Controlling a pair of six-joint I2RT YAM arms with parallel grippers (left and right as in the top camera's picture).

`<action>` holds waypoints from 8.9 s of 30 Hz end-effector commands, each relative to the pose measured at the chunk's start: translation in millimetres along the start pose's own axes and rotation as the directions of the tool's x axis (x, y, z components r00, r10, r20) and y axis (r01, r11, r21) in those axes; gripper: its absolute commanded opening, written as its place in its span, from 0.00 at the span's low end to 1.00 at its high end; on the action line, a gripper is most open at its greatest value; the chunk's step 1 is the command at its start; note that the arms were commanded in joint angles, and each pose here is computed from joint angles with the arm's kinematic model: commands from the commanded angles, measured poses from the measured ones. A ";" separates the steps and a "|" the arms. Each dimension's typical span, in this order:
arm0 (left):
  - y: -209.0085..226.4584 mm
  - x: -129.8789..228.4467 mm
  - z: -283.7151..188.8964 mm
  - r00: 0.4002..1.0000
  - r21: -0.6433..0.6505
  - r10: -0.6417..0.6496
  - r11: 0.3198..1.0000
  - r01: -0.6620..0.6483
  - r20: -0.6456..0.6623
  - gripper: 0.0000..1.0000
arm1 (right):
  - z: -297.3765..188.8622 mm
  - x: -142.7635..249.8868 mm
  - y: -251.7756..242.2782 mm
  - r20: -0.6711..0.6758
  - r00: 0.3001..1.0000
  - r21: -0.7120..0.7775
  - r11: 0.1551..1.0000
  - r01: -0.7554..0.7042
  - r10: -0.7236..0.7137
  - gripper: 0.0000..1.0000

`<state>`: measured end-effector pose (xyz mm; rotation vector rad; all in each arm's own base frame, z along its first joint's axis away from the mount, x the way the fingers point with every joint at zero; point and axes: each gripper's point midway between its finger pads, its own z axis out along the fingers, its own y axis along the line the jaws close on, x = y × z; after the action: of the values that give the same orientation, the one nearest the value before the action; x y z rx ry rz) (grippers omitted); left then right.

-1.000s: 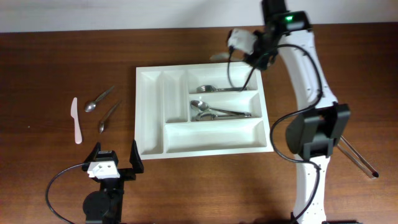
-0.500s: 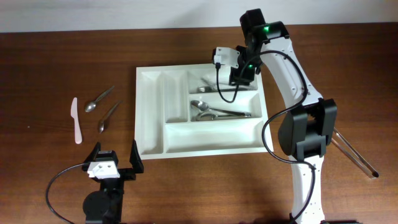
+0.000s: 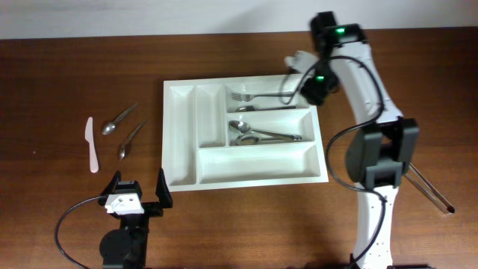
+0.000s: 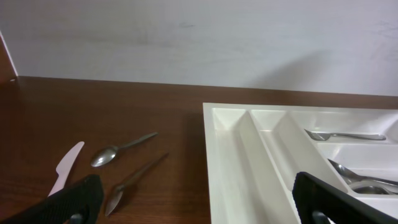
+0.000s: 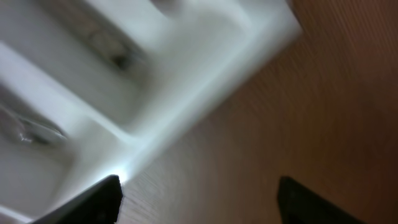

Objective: Pack container
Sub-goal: 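Place the second fork into the upper right compartment, then move the right gripper to the long tongs and grasp them, then lower the tongs into the lower long compartment and release, then lift the right gripper away from the tray toward the right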

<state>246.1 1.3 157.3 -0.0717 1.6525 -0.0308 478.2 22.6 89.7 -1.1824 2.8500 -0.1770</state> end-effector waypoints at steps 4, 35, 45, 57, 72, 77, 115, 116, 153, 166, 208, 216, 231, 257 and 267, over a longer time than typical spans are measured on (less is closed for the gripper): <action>0.0 1.7 0.2 1.000 0.004 0.001 1.000 -0.001 -0.001 0.99 | 9.4 91.8 -30.5 -0.151 0.888 -0.103 0.886 -0.451 0.434 0.72; -0.1 1.7 0.2 1.000 0.004 0.002 1.000 -0.002 -0.001 0.99 | -98.8 249.4 -35.4 -0.147 0.277 -0.016 0.278 -0.960 0.949 0.61; -0.1 1.6 0.2 1.000 0.004 0.002 1.000 -0.002 -0.001 0.99 | -40.1 288.3 -39.6 -0.108 -0.107 0.215 -0.082 -0.973 0.988 0.70; -0.1 1.7 0.2 1.000 0.004 0.001 1.000 -0.001 -0.001 0.99 | 28.9 347.6 28.8 0.057 -0.798 0.474 -0.720 -0.507 0.600 0.99; -0.1 1.7 0.2 1.000 0.004 0.001 1.000 -0.001 -0.001 0.99 | 62.2 306.2 -21.4 0.040 -0.915 0.172 -0.904 -0.391 0.403 0.99; -0.1 1.6 0.2 1.000 0.004 0.002 1.000 -0.002 -0.001 0.99 | 61.4 302.4 -16.7 0.053 -0.945 0.184 -0.933 -0.309 0.323 0.99; -0.1 1.6 0.2 1.000 0.004 0.001 1.000 -0.001 -0.001 0.99 | 94.7 308.4 -0.8 0.092 -0.943 0.181 -0.937 -0.300 0.320 0.15; 0.0 1.7 0.2 1.000 0.004 0.002 1.000 -0.002 -0.001 0.99 | 94.9 308.1 -1.7 0.090 -0.941 0.178 -0.935 -0.306 0.326 0.14; 0.0 1.7 0.2 1.000 0.004 0.002 1.000 -0.002 -0.001 0.99 | -80.5 -4.3 -96.5 0.653 0.575 -0.147 0.828 -0.541 0.492 0.04; -0.1 1.7 0.2 1.000 0.004 0.002 1.000 -0.002 -0.001 0.99 | -65.4 -62.8 91.0 0.527 0.766 0.044 0.912 0.408 -0.368 0.04; 0.0 1.7 0.2 1.000 0.004 0.001 1.000 -0.001 -0.001 0.99 | -8.0 -3.5 249.9 0.250 0.773 -0.277 0.722 0.635 -0.584 0.03; 0.0 1.7 0.2 1.000 0.004 0.002 1.000 -0.002 -0.001 0.99 | 19.2 2.5 255.3 0.250 0.773 -0.277 0.722 0.634 -0.583 0.04; -0.1 1.7 0.2 1.000 0.004 0.002 1.000 -0.002 -0.001 0.99 | -73.8 -83.5 155.8 0.319 0.895 0.085 0.950 0.302 -0.313 0.73; -0.2 1.7 0.2 1.000 0.005 0.002 1.000 -0.002 -0.001 0.99 | -154.5 22.3 -81.9 0.505 0.664 0.089 0.732 -0.676 0.552 0.99; -0.2 1.7 0.2 1.000 0.005 0.002 1.000 -0.002 -0.001 0.99 | -154.5 22.3 -81.9 0.505 0.664 0.089 0.732 -0.676 0.552 0.99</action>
<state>246.1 1.2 157.4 -0.0714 1.6518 -0.0311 505.2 -35.3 241.9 -0.1367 2.5370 -0.2068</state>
